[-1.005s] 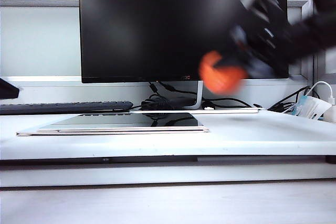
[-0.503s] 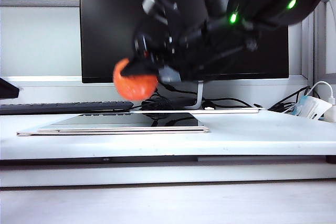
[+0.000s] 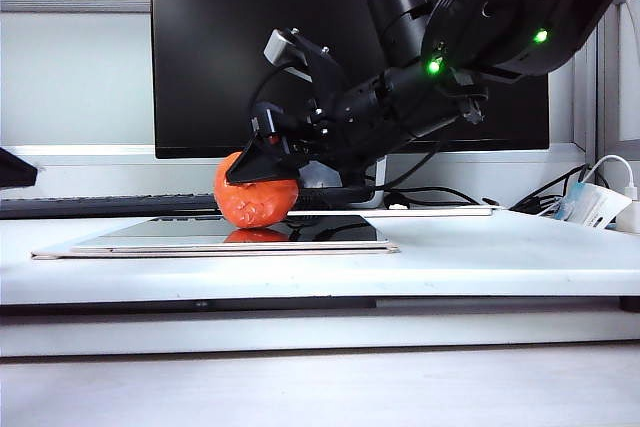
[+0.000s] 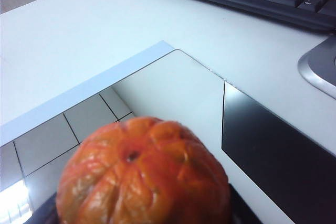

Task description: Place the orange on the center of the mirror.

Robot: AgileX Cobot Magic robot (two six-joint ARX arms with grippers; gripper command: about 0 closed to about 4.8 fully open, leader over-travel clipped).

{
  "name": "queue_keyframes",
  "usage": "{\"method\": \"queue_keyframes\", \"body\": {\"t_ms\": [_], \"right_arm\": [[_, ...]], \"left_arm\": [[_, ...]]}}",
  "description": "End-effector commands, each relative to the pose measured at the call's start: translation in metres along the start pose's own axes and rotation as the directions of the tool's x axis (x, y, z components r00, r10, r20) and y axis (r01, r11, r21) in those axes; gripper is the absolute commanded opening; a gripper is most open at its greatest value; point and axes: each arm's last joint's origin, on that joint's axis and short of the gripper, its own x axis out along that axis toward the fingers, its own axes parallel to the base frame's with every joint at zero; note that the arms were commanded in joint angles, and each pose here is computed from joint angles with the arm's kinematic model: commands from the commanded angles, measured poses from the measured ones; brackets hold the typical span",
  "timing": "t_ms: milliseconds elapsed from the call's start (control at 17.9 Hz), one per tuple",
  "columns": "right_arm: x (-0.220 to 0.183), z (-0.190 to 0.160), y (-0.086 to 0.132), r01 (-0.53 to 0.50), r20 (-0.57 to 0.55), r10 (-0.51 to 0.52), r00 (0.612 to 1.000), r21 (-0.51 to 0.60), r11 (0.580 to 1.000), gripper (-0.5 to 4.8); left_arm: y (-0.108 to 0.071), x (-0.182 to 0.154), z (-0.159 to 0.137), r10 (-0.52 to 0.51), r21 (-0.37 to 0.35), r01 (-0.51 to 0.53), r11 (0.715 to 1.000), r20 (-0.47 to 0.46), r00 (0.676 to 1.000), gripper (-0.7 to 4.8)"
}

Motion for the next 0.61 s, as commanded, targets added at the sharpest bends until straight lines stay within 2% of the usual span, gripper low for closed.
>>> {"method": "queue_keyframes", "body": {"t_ms": [56, 112, 168, 503, 614], "right_arm": [[0.0002, 0.0041, 0.001, -0.002, 0.033, 0.002, 0.999, 0.003, 1.0, 2.85], [-0.0005, 0.007, 0.0009, -0.003, 0.055, 0.001, 0.998, 0.03, 1.0, 3.45], [-0.002, 0.0106, 0.0009, -0.003, 0.076, 0.0, 0.997, 0.043, 0.999, 3.61], [-0.0025, 0.007, 0.0013, -0.001, 0.033, -0.001, 0.999, 0.061, 0.998, 3.86], [-0.0025, 0.005, 0.0006, 0.024, 0.013, -0.025, 1.0, 0.066, 0.998, 4.43]], "left_arm": [[-0.0004, -0.0001, 0.0017, -0.005, -0.002, 0.005, 1.0, 0.012, 1.0, -0.05], [-0.0004, -0.0001, 0.0017, -0.005, -0.002, 0.005, 1.0, 0.012, 1.0, -0.05], [-0.0004, -0.0001, 0.0017, -0.005, -0.002, 0.005, 1.0, 0.012, 1.0, -0.05], [-0.0004, -0.0001, 0.0017, -0.005, -0.002, 0.005, 1.0, 0.012, 1.0, -0.05], [-0.0004, -0.0001, 0.0017, -0.005, -0.002, 0.005, 1.0, 0.012, 1.0, -0.05]]}}
